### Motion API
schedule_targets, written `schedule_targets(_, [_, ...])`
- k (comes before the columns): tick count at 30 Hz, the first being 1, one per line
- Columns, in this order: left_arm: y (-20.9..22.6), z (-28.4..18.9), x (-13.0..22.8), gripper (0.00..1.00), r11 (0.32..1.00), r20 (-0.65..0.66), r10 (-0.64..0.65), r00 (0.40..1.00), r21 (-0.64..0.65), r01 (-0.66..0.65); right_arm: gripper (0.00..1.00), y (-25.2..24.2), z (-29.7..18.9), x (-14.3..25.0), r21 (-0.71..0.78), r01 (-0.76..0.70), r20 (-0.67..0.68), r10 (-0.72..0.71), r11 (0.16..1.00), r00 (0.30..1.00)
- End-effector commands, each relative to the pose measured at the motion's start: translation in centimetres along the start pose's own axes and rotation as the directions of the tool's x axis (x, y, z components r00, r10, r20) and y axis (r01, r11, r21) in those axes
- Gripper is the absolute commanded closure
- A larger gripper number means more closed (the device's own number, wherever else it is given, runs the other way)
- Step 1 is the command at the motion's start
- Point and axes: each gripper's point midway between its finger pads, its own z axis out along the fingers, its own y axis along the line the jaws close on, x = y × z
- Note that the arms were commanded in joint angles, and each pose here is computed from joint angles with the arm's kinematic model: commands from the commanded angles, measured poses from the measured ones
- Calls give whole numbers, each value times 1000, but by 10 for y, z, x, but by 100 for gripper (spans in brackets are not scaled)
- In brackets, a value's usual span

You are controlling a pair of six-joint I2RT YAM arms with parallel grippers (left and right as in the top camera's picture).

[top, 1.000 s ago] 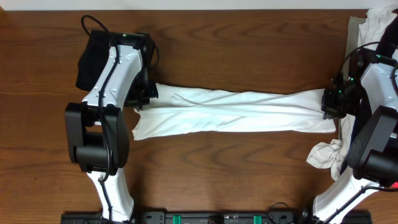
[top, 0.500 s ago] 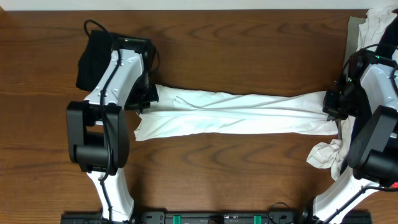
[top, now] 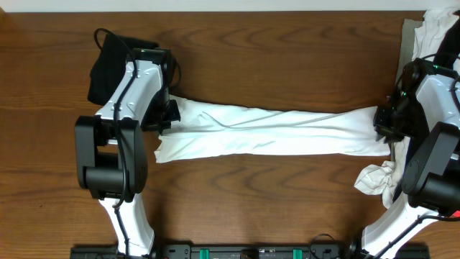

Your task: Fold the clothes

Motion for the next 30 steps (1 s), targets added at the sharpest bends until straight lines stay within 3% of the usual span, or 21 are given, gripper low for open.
schedule_targets(1, [11,-3,-2,69,999,18,-21,1000,-30,21,65,-9,-1,2,34,-30,5,30,999,1000])
schedule_targets(2, [11,-3,-2,53,999,18,-21,1000,-30,21,60,-9,-1,2,34,-30,6,30,999,1000])
schedule_targets(3, [11,-3,-2,46,999,18,-21,1000,-30,21,58,-9,-1,2,34,-30,6,30,999,1000])
schedule_targets(9, [9,-27,-13,46,1000,67,-13,998,-8,13,48,-3,-20,-12,-3,-31,56,31,1000,998])
schedule_targets(18, [-10,-102,-37,48,986,217,-45,975,165,9,45,53,-71,-16,-262,100,97,-77,960,992])
schedule_targets(20, [-15,-100,-35,61,982,204,-39,978,189,0,53,61,-66,-10,-267,114,78,-97,957,992])
schedule_targets(22, [-22,-95,-33,75,977,188,-31,982,212,-9,78,67,-59,-5,-262,129,62,-117,956,991])
schedule_targets(24, [-29,-88,-32,79,972,181,1,983,229,-43,96,73,-49,-1,-259,143,54,-133,955,990])
schedule_targets(30, [-37,-58,-33,80,974,166,13,986,221,-50,99,86,-10,7,-253,177,45,-171,951,984])
